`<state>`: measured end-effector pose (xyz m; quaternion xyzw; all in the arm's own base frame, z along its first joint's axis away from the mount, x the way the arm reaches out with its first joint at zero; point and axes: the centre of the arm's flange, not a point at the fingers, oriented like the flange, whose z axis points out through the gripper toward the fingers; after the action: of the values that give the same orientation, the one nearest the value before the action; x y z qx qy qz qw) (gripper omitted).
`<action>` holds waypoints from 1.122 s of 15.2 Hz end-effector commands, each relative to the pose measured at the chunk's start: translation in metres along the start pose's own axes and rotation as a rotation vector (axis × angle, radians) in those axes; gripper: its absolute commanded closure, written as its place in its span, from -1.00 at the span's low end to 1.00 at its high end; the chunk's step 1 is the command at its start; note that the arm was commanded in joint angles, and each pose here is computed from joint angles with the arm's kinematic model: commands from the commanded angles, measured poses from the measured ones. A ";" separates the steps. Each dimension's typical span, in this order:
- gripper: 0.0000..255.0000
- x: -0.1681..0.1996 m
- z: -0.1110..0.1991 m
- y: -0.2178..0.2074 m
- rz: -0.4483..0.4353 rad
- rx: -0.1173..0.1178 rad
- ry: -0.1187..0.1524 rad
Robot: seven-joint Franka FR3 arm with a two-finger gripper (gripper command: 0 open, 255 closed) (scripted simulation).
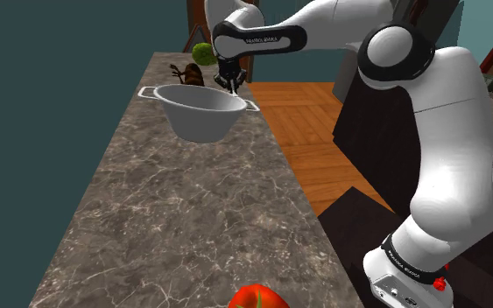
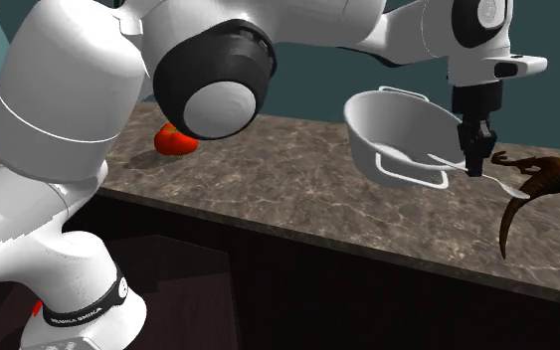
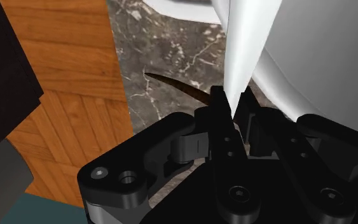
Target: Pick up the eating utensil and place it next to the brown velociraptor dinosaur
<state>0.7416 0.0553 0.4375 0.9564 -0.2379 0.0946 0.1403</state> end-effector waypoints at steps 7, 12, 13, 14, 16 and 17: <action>1.00 -0.026 0.048 -0.024 0.001 0.076 -0.111; 1.00 -0.032 0.073 -0.030 0.001 0.076 -0.111; 1.00 -0.034 0.078 -0.031 0.001 0.076 -0.111; 1.00 -0.034 0.081 -0.031 0.001 0.076 -0.111; 1.00 -0.034 0.081 -0.031 0.001 0.076 -0.111; 1.00 -0.034 0.081 -0.031 0.001 0.076 -0.111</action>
<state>0.7545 0.0387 0.3714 0.9407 -0.2342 0.1552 0.1901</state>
